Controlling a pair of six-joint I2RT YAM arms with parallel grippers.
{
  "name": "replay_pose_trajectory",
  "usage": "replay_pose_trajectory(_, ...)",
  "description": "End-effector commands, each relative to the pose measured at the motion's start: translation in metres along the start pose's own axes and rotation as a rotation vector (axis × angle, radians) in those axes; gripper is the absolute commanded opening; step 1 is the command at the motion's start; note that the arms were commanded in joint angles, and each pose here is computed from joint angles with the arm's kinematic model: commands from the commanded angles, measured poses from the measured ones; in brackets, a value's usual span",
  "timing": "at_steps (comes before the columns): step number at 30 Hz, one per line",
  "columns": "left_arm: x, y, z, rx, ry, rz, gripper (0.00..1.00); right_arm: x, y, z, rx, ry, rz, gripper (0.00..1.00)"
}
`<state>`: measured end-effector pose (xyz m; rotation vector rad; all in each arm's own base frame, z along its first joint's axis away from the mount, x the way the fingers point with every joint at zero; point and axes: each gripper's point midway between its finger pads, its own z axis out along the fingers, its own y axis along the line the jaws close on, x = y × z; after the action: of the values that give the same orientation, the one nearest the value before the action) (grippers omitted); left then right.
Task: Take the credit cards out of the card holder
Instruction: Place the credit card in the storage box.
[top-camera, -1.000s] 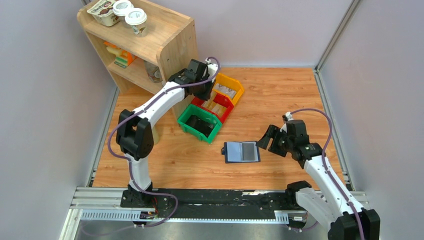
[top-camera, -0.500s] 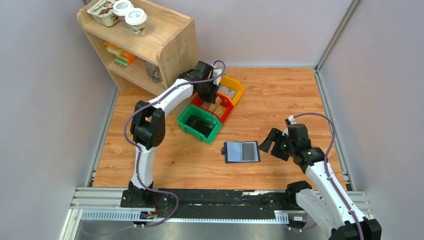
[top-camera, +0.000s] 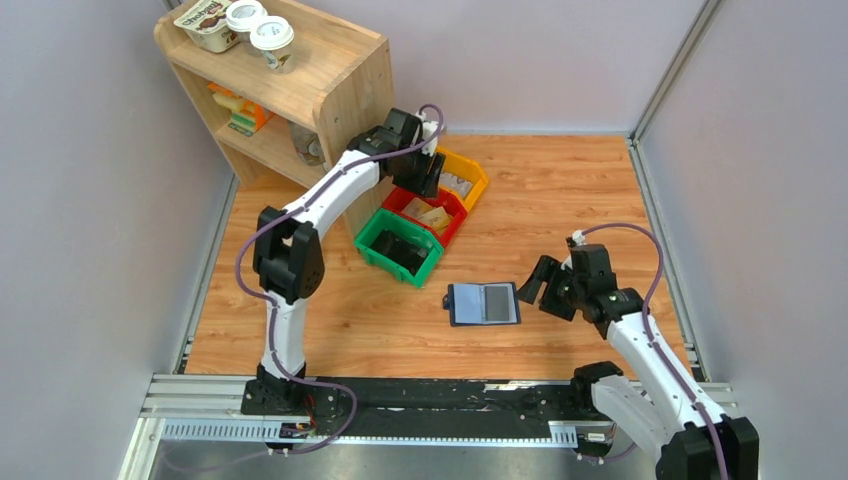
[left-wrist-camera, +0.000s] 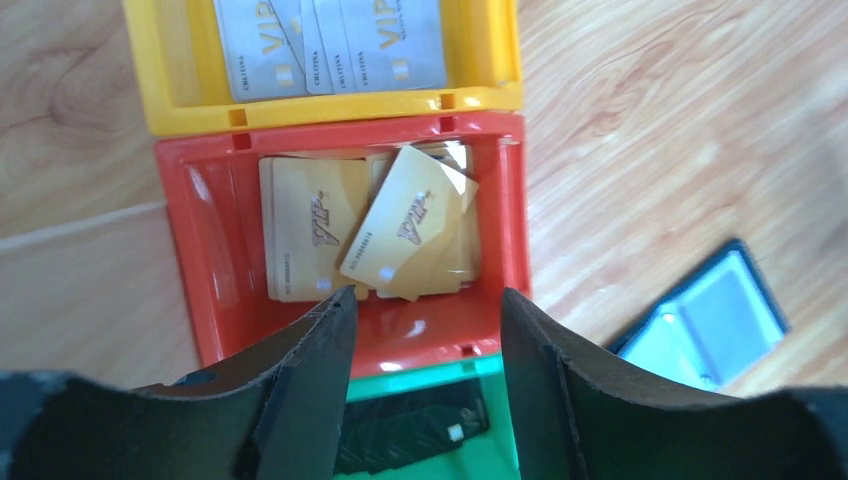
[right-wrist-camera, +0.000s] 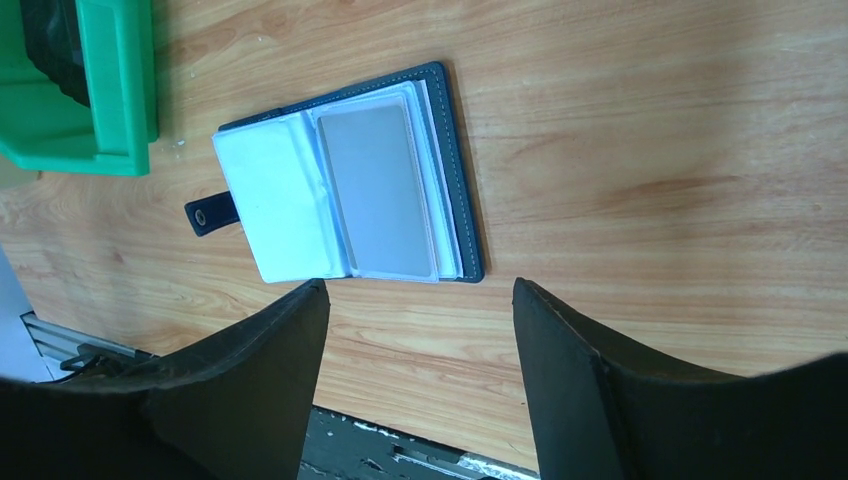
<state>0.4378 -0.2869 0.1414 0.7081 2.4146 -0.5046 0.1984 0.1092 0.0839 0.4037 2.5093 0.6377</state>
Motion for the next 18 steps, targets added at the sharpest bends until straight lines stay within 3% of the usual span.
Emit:
replay_pose_trajectory(1, -0.043, -0.031, -0.08, 0.054, -0.193, -0.067, 0.61, -0.017, 0.015, 0.004, -0.051, -0.041, -0.032, 0.69)
replay_pose_trajectory(8, -0.007, -0.083, -0.1, 0.153, -0.205, -0.142, 0.56, -0.017, 0.027, 0.018, -0.069, 0.0, -0.063, 0.6)
replay_pose_trajectory(13, 0.049, -0.125, -0.089, 0.18, -0.099, -0.134, 0.56, -0.014, 0.034, 0.028, -0.06, 0.028, -0.095, 0.56)
replay_pose_trajectory(18, 0.104, -0.155, -0.062, 0.2, 0.026, -0.224, 0.61, -0.012, 0.036, 0.041, -0.033, 0.05, -0.116, 0.53)
